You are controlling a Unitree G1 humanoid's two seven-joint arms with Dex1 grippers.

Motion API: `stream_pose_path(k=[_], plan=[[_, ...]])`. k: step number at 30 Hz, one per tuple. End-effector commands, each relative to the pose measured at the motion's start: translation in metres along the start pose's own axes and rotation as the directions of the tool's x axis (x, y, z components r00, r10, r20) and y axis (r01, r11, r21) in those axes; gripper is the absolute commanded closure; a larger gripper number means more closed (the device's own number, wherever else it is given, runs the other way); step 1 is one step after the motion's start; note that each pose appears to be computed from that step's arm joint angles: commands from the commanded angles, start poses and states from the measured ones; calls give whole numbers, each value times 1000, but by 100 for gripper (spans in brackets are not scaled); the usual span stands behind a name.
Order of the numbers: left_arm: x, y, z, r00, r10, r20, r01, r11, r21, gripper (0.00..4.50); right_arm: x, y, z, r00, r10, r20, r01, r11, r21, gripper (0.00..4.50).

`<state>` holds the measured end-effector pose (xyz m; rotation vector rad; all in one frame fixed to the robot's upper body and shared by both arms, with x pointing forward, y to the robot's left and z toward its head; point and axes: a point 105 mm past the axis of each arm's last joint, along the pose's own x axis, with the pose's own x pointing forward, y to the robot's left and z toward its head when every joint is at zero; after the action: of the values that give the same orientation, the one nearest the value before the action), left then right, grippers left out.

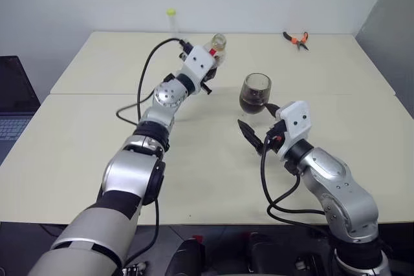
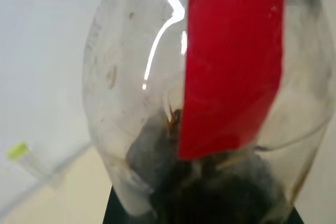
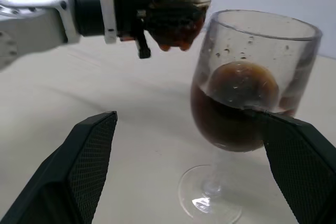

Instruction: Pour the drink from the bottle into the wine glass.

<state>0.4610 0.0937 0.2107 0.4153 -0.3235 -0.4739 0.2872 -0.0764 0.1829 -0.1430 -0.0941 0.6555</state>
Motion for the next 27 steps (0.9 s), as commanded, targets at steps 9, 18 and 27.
stream_pose_path(k=[9, 18, 27], plan=[[-35, 28, -42, 972, 223, -76, -235, 901, -363, 374, -7, 16, 24, 987, 154, 45, -157, 985, 73, 0], [-55, 39, -68, 944, 267, -192, -308, 924, -227, 374, 3, 11, 11, 984, 166, -63, -166, 986, 9, 0], [-76, 45, -97, 902, 305, -305, -391, 877, -281, 374, 5, 25, 8, 973, 222, -69, -221, 975, 26, 0]])
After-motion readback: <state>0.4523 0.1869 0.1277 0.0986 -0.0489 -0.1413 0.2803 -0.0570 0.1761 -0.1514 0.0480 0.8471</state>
